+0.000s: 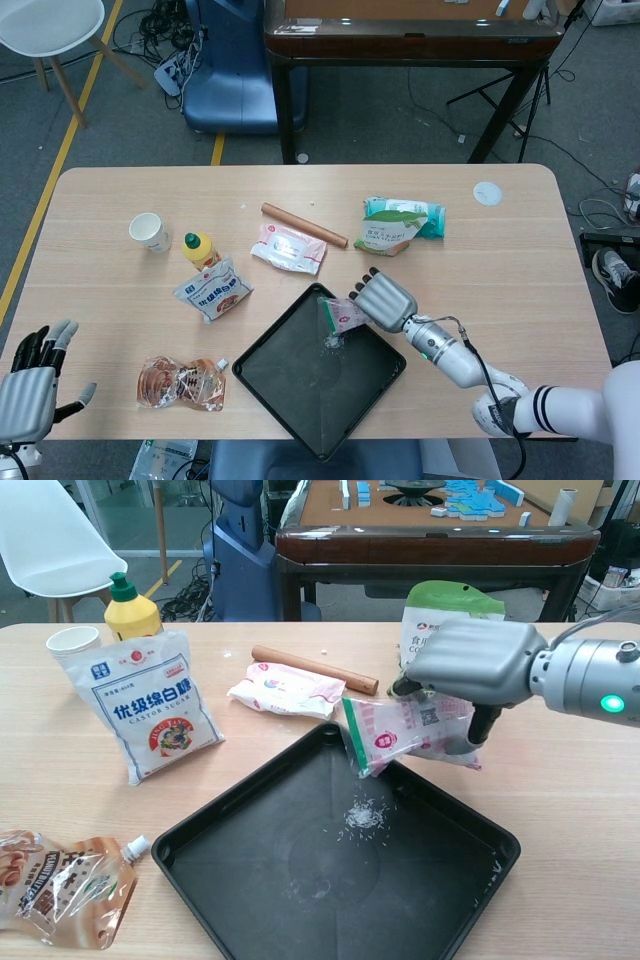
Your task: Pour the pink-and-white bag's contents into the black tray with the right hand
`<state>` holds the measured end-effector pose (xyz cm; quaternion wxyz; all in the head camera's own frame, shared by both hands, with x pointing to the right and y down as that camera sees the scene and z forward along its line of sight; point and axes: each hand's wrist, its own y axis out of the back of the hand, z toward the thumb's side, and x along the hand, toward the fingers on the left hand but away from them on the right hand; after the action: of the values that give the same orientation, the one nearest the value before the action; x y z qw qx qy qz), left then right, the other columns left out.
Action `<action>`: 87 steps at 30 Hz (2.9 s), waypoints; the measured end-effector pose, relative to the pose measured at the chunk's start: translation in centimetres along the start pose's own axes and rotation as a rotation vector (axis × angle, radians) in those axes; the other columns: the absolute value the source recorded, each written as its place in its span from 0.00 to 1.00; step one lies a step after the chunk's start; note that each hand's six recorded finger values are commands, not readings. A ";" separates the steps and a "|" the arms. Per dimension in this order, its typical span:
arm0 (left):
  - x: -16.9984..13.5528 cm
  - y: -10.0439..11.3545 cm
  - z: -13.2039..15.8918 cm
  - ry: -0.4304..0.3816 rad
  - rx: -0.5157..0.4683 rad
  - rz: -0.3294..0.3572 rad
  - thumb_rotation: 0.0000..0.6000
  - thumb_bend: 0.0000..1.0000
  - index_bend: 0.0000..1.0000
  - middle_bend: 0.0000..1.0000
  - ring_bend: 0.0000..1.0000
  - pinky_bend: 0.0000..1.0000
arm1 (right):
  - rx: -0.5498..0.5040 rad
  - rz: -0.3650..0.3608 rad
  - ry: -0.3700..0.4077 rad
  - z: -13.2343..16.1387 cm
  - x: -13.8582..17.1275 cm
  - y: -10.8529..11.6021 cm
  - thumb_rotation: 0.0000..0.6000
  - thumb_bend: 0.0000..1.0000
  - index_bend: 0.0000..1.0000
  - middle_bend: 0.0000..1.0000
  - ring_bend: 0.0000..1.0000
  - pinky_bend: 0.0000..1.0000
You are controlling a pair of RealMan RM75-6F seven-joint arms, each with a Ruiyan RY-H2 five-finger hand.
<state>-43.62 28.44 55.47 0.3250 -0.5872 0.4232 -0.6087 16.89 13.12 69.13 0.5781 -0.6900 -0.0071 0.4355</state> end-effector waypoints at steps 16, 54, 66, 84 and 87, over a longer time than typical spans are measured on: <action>0.1 0.1 1.3 -0.023 0.018 -0.005 1.00 0.20 0.10 0.10 0.00 0.03 | -0.631 -0.207 -0.079 -4.8 2.3 -5.1 1.00 0.53 0.59 0.61 0.57 0.66; 0.6 -0.2 3.2 -0.053 0.043 -0.023 1.00 0.20 0.10 0.10 0.00 0.03 | -0.989 -0.235 0.016 -3.9 11.1 -12.4 1.00 0.53 0.59 0.59 0.52 0.56; 0.4 -0.1 4.0 -0.061 0.055 -0.024 1.00 0.20 0.10 0.10 0.00 0.03 | -0.946 -0.190 0.040 -2.4 11.6 -13.7 1.00 0.52 0.57 0.52 0.43 0.43; 0.5 0.0 4.3 -0.063 0.062 -0.025 1.00 0.20 0.10 0.10 0.00 0.03 | -0.915 -0.168 0.046 -1.7 10.9 -14.2 1.00 0.15 0.28 0.29 0.17 0.10; 0.4 0.0 4.2 -0.061 0.062 -0.024 1.00 0.20 0.10 0.10 0.00 0.03 | -0.898 -0.161 0.043 -1.8 10.9 -14.3 1.00 0.13 0.24 0.27 0.15 0.05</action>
<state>-39.48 27.49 55.45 0.3485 -0.6003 0.3869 -0.6071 31.80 22.06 74.07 0.2538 -0.8784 -0.2370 0.3285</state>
